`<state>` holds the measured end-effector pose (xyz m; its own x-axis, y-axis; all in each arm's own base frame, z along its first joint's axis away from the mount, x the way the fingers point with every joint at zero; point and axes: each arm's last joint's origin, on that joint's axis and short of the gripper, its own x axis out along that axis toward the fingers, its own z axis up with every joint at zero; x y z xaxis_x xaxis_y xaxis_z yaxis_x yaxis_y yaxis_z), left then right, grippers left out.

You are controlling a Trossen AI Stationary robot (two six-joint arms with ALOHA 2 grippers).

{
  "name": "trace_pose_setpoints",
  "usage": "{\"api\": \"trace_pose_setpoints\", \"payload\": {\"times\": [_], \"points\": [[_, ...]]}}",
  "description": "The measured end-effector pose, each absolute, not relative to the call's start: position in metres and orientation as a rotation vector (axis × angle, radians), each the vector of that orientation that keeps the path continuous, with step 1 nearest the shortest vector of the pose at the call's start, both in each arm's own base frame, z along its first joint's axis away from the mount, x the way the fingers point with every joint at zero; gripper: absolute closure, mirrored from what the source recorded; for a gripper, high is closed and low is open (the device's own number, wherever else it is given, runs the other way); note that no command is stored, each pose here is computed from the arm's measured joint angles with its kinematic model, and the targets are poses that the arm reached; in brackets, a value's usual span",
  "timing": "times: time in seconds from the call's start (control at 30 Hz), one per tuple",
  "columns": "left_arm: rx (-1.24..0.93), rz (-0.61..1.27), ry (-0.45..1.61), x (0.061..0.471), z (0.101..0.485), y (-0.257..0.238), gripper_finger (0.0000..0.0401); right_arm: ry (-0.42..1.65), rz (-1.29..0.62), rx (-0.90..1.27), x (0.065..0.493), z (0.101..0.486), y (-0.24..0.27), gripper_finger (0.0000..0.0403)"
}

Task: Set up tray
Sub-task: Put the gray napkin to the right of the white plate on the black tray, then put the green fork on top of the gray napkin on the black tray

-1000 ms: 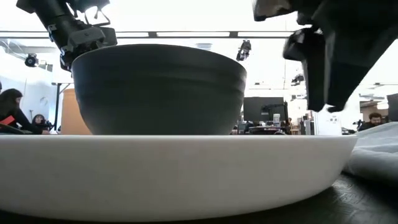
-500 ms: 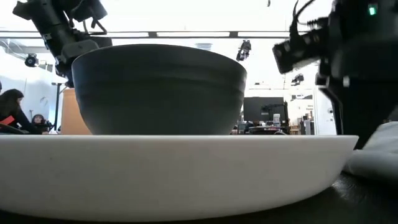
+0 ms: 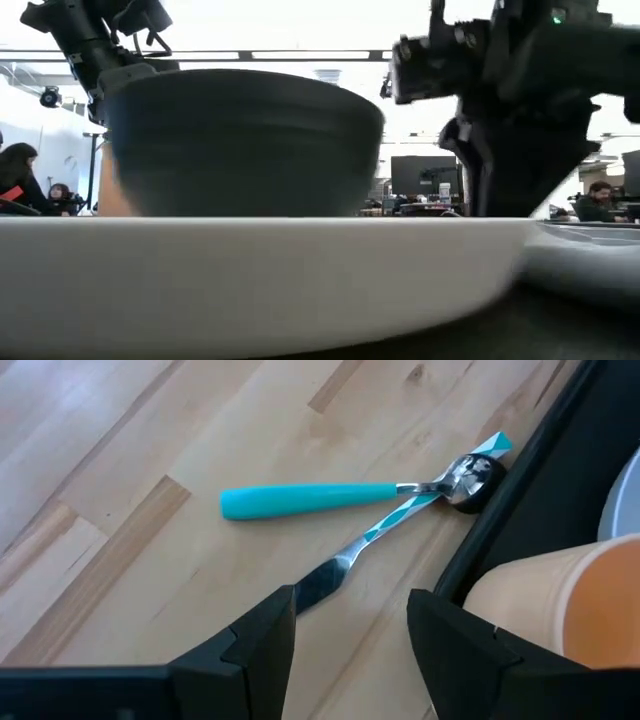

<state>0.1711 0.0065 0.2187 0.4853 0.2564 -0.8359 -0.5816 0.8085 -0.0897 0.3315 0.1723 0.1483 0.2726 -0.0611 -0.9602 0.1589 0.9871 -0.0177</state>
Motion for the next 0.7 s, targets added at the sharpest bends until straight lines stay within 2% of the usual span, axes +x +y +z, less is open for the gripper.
{"api": "trace_pose_setpoints", "payload": {"times": [0.13,0.27,0.43,0.7], "points": [[-0.389,0.525,0.934,0.171,0.219,0.006,0.0228,1.303,-0.151,0.076,0.331,0.151,0.172,0.0311],[-0.389,0.525,0.933,0.171,0.219,0.006,0.0228,1.398,-0.301,0.120,0.321,0.153,0.167,0.0303],[-0.390,0.525,0.930,0.171,0.219,0.006,0.0228,1.338,-0.454,0.224,0.324,0.164,0.158,0.0290],[-0.383,0.516,0.920,0.173,0.220,0.006,0.0228,1.203,-0.648,0.413,0.340,0.203,0.083,0.0287]]}}
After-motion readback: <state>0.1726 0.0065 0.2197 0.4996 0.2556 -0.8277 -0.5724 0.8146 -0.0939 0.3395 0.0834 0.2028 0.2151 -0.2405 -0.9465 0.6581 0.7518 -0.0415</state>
